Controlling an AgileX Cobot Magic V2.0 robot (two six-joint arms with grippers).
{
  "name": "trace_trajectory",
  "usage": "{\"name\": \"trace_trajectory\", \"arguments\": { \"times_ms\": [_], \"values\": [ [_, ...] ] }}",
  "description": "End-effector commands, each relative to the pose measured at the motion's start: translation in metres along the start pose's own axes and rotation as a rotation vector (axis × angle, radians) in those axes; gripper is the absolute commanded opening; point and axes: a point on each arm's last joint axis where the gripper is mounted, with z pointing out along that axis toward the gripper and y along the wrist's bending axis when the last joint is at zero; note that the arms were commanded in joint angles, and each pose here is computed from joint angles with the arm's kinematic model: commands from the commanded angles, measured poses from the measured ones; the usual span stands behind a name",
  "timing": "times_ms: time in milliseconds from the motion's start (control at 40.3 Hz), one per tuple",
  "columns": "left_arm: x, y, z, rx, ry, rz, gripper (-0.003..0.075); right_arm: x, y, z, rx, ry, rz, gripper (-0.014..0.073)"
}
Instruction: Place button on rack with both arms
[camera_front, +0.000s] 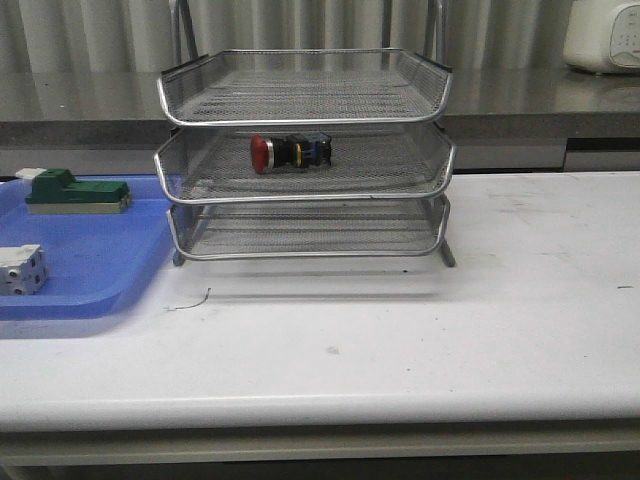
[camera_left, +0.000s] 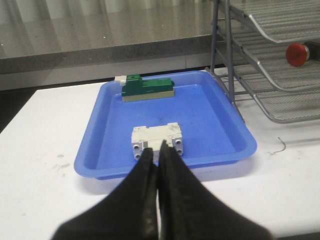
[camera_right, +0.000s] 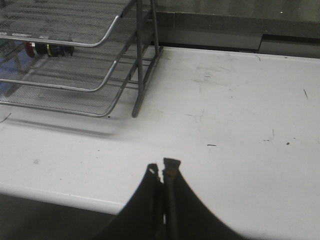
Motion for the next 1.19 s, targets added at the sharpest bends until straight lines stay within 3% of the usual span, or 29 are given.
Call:
{"name": "trace_trajectory", "arguments": {
  "times_ms": [0,918,1166],
  "values": [
    [-0.011,0.002,-0.002,-0.029,-0.144,-0.016,-0.0019,-0.015,0.000,-0.002,0.007,-0.096,0.001,-0.0060],
    [-0.010,0.002,-0.002,-0.029,-0.142,-0.016,-0.0019,-0.014,-0.002,-0.001,0.022,-0.109,-0.029,-0.0060],
    [-0.010,0.002,-0.002,-0.029,-0.142,-0.016,-0.0019,0.025,-0.009,0.007,0.107,-0.253,-0.045,-0.0060]
  ]
}}
